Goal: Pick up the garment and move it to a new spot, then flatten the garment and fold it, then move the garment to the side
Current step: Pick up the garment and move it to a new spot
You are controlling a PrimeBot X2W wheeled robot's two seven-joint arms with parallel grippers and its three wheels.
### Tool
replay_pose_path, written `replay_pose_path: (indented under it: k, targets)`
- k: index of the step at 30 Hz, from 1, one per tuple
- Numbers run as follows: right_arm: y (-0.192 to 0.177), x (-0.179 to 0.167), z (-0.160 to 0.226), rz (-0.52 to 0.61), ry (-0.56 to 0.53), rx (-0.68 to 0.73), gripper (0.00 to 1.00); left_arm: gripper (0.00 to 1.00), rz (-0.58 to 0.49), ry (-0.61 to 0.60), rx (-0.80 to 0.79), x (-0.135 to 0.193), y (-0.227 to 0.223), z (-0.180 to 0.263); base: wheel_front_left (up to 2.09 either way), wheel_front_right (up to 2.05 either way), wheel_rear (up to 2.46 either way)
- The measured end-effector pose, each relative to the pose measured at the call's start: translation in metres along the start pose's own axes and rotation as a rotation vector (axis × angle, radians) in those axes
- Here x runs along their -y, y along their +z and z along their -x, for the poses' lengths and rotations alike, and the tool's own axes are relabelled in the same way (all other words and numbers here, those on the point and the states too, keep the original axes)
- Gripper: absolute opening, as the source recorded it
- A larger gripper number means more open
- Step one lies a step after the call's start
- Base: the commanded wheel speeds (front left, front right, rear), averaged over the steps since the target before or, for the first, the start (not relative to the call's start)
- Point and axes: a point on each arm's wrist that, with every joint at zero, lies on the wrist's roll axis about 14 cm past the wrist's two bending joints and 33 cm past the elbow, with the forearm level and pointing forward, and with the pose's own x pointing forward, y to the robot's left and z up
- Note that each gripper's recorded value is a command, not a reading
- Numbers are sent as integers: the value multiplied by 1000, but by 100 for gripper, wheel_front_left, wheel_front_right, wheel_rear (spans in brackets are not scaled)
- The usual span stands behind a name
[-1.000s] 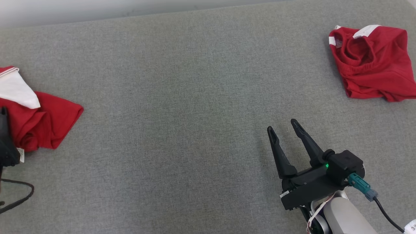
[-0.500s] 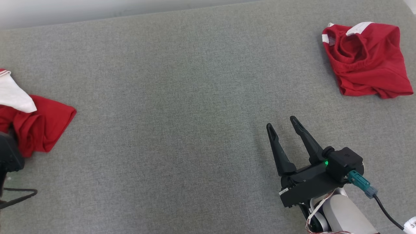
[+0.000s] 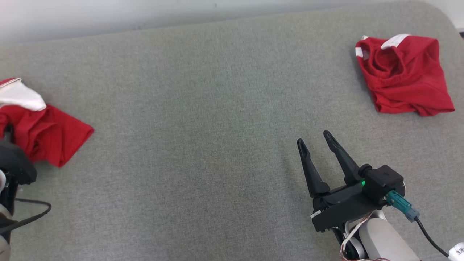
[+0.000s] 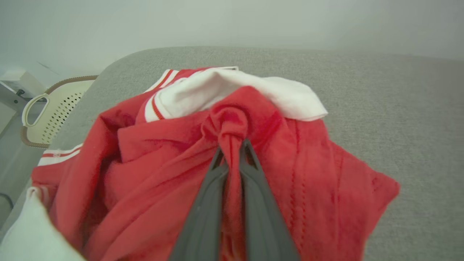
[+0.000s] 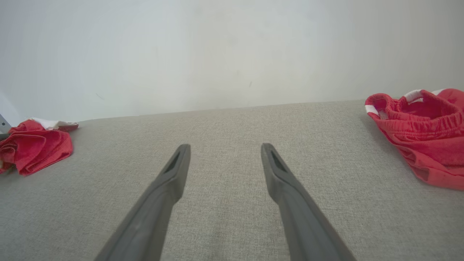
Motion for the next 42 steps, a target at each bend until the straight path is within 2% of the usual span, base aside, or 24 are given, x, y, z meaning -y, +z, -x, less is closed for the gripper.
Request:
replay_pose_path:
  k: [10,16,23,28,42]
  targets:
    - [18,-7,7,9,-2,41,100,0,-45,-73,220,22,71,17,0,0,0]
    - [27,-8,14,13,-13,63,100,0,-82,-151,329,54,108,31,0,0,0]
    - [38,-3,26,14,-52,91,100,0,-105,-283,415,108,133,51,0,0,0]
    - [43,3,36,16,-86,104,100,0,-135,-400,440,155,136,67,0,0,0]
    - [56,25,64,33,-190,134,100,0,-125,-756,482,291,131,138,0,0,0]
